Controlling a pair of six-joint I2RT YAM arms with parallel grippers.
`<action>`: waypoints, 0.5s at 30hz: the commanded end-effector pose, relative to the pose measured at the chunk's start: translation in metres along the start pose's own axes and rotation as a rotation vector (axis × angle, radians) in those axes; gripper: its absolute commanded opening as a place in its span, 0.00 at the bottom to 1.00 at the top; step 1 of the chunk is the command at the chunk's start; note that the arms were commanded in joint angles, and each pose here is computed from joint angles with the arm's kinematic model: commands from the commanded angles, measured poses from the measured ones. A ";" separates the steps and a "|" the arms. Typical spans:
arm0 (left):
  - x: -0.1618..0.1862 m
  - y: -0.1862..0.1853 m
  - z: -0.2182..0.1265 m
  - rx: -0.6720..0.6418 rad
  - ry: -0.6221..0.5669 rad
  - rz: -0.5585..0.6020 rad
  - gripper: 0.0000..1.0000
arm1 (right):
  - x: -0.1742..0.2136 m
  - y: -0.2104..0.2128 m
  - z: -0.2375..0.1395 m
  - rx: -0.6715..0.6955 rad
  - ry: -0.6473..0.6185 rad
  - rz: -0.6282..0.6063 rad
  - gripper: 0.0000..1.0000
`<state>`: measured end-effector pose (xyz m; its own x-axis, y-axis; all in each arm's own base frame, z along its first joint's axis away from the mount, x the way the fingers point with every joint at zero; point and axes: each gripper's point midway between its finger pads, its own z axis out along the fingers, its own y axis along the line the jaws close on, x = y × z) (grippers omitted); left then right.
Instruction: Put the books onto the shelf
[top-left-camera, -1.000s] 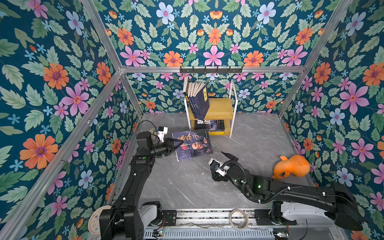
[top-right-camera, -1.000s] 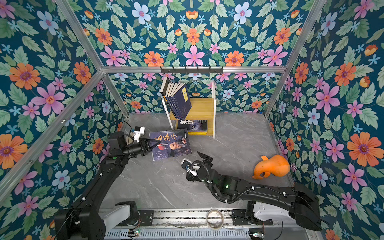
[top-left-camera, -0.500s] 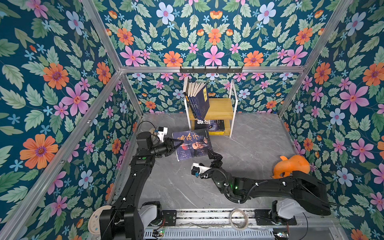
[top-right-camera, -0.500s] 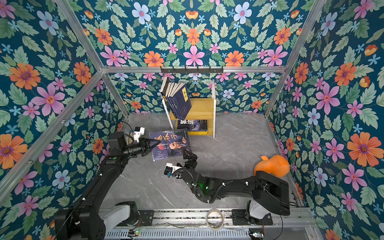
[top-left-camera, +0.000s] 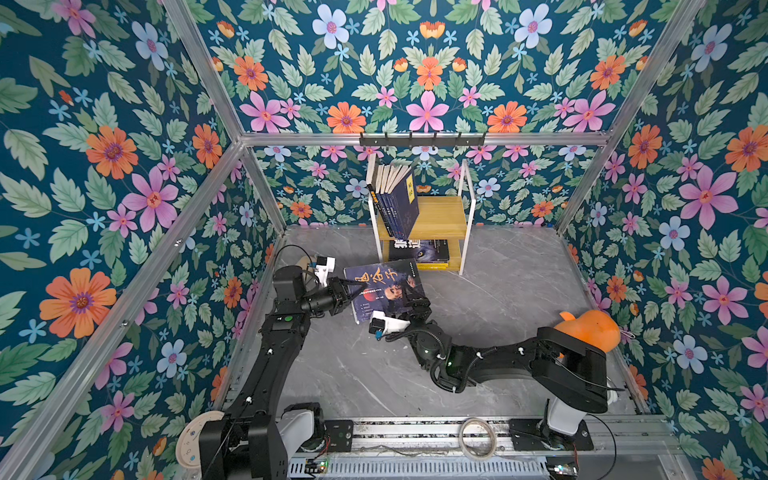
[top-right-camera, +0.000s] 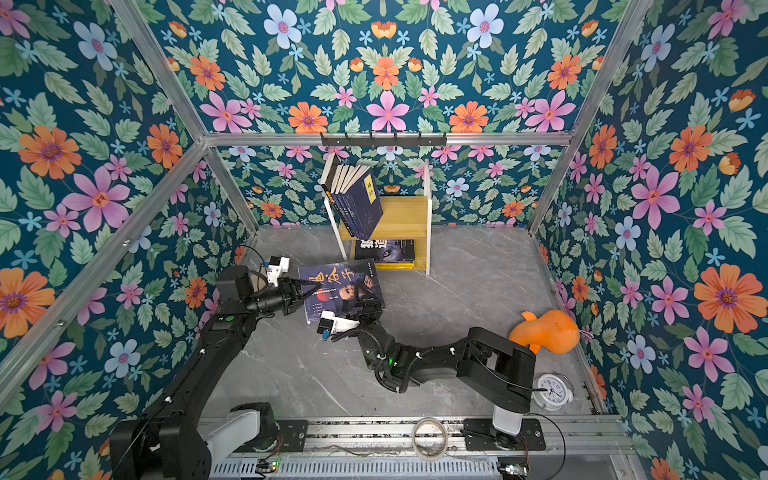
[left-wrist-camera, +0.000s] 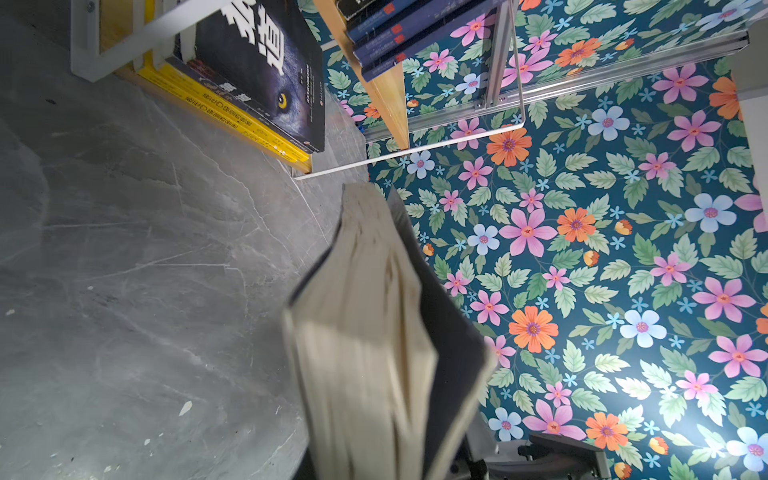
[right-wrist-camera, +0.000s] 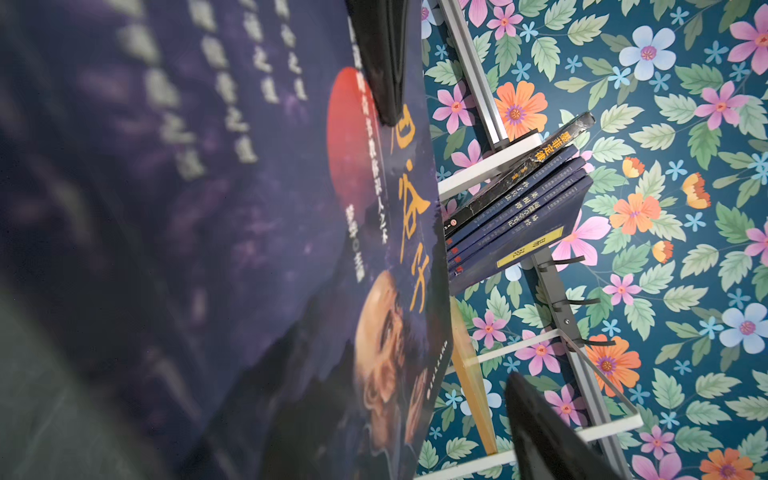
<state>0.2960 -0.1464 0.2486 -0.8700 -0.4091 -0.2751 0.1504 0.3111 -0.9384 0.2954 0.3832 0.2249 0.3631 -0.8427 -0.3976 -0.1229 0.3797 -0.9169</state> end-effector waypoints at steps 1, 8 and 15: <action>-0.001 -0.014 0.000 0.048 0.010 0.060 0.00 | -0.004 -0.021 0.006 0.076 -0.007 0.057 0.55; -0.006 -0.009 0.001 0.031 -0.011 0.072 0.19 | -0.004 -0.023 0.007 0.075 -0.006 0.045 0.00; -0.011 -0.008 0.000 0.004 -0.023 0.157 0.43 | 0.014 -0.024 -0.004 0.032 0.044 0.051 0.00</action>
<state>0.3026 -0.1457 0.2578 -0.8449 -0.3943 -0.3615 0.2318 0.3393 -0.9117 0.2989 0.3724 0.2250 0.3474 -0.8629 -0.3670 -0.1241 0.3456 -0.9301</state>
